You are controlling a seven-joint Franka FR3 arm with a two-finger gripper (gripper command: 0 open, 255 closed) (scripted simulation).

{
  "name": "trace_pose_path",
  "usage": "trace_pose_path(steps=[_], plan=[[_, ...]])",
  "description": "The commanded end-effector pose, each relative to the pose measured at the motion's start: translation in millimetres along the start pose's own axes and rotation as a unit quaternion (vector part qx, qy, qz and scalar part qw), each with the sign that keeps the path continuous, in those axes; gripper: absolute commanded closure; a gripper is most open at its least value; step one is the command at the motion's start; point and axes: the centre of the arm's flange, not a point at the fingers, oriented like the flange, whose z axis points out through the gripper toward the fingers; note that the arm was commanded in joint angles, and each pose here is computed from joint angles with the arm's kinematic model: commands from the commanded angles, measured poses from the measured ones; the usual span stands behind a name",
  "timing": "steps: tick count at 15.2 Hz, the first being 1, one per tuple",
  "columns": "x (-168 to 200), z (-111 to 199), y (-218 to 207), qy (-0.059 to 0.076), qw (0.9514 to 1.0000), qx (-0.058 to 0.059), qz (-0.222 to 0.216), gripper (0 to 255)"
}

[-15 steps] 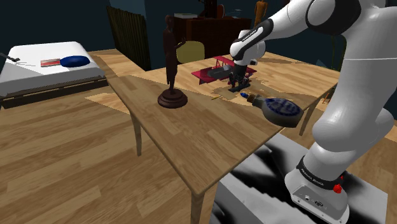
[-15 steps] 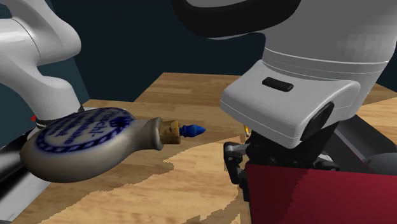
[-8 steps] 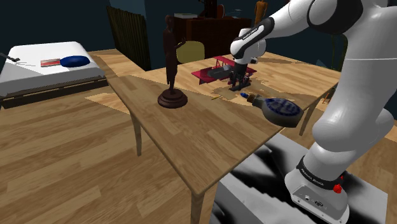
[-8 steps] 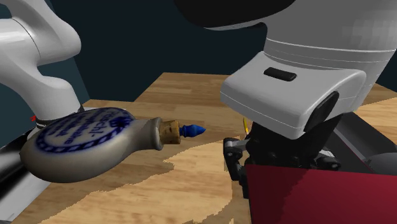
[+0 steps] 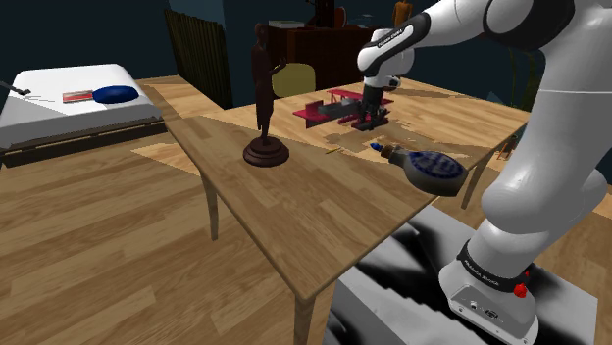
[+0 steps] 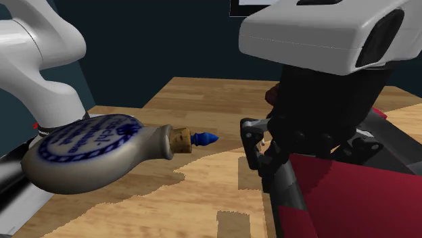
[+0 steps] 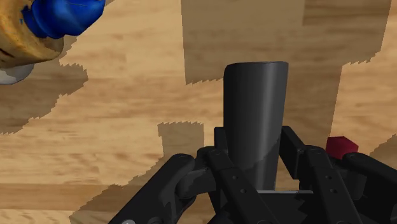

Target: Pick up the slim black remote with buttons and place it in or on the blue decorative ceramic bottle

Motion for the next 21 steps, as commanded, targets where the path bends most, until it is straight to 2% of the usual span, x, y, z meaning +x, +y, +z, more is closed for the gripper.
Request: trace_pose_path(steps=[1, 21], plan=[[0, -10, 1, 0.0, 1.0, 0.0, 0.0, 255], [0, -116, 3, 0.0, 1.0, 0.0, 0.0, 255]])
